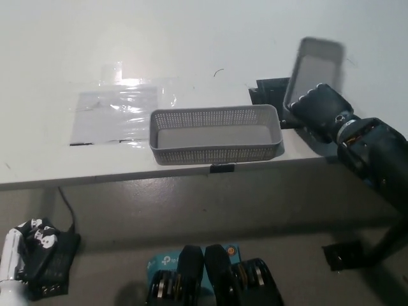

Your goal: The robot uses its right hand to pick up the grey box kept on the middle on the desk and place it on top of another box next to it in a right angle

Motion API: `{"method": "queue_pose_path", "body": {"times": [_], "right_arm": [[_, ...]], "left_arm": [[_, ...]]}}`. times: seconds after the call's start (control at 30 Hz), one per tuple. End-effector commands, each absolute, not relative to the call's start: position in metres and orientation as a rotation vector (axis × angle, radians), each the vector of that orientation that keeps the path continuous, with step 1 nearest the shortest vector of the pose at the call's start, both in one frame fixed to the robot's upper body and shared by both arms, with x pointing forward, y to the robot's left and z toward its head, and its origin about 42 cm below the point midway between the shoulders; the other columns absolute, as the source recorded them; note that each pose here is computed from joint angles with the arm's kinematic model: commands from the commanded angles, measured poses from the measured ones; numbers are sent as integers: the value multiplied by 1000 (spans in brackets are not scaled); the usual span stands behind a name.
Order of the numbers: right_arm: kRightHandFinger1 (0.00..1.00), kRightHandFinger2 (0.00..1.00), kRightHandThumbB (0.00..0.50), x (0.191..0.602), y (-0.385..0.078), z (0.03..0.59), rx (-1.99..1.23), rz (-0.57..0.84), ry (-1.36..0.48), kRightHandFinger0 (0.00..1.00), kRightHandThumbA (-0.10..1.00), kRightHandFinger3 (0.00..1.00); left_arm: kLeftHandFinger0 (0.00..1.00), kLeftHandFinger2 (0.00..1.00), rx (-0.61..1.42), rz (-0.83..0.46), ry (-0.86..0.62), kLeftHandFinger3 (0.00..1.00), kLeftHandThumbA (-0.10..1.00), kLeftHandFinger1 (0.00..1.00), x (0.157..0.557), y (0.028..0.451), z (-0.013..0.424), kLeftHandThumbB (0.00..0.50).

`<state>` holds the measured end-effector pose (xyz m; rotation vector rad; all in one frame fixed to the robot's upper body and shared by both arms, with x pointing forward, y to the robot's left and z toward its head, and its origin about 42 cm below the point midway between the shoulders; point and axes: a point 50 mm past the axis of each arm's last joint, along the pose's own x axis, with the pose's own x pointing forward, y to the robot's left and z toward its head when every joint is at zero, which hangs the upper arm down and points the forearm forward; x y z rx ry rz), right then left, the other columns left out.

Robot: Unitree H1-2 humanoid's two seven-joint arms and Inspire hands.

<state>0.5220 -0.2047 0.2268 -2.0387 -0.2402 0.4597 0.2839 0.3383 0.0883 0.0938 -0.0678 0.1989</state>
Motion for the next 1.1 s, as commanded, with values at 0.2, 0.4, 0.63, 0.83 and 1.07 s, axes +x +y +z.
{"method": "queue_pose_path", "body": {"times": [0.2, 0.4, 0.63, 0.83, 1.07], "right_arm": [[17, 350, 0, 526, -212, 226, -1923, 380, -423, 0, -100, 89], [0, 321, 42, 520, -214, 226, -1795, 340, -569, 0, -100, 36], [36, 359, 176, 513, -217, 233, -1694, 348, -569, 0, -100, 20], [37, 358, 135, 507, -228, 273, -1511, 330, -571, 0, -100, 7], [213, 569, 233, 511, -240, 322, -1542, 315, -594, 0, -100, 327]], "left_arm": [[0, 0, 177, 129, -174, 259, 905, 0, 283, 340, 103, 403], [0, 0, 202, 110, -161, 310, 908, 0, 282, 339, 101, 396], [0, 0, 232, 108, -155, 327, 898, 0, 277, 341, 98, 363], [0, 0, 223, 111, -147, 323, 926, 0, 276, 343, 99, 360], [0, 0, 228, 106, -141, 320, 965, 0, 276, 346, 98, 368]]}}
